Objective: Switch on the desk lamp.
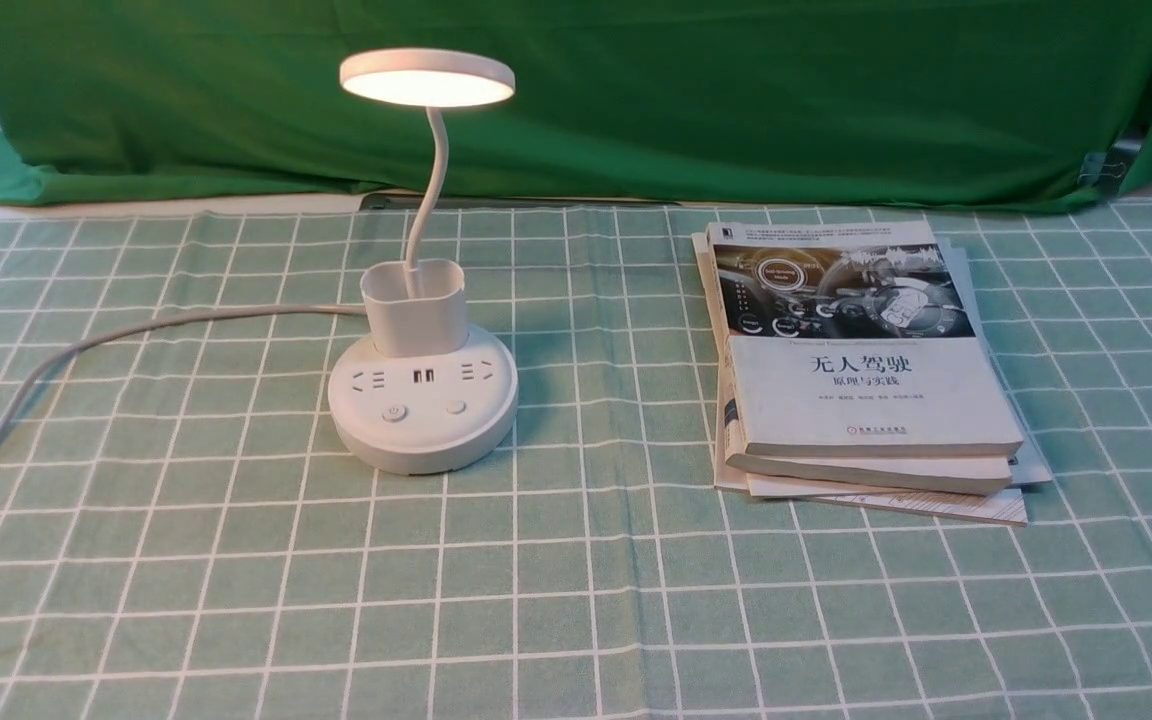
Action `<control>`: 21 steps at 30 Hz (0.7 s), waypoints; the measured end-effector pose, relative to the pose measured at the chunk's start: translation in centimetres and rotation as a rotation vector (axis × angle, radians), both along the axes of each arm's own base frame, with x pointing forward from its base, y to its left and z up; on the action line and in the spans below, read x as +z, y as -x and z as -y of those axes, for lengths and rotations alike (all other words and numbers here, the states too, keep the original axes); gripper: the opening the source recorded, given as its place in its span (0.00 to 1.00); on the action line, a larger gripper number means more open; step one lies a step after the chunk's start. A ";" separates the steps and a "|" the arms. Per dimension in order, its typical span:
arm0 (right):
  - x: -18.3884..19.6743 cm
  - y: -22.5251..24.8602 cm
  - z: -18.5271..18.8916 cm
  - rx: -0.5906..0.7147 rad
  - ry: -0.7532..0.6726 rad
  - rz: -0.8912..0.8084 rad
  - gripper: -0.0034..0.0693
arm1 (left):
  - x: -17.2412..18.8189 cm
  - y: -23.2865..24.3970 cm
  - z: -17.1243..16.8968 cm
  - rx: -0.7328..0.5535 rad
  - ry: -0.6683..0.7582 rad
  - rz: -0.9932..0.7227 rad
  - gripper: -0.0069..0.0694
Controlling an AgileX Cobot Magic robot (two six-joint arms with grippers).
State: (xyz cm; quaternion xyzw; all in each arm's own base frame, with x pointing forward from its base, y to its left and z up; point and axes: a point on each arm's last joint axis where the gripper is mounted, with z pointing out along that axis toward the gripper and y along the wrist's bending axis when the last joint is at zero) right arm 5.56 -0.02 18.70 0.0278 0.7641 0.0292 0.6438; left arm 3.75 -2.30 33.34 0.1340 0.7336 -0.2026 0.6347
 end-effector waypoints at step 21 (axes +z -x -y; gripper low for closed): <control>0.0 0.0 0.0 0.000 0.000 0.001 0.38 | -13.7 -1.8 -1.7 0.370 -0.036 0.043 0.12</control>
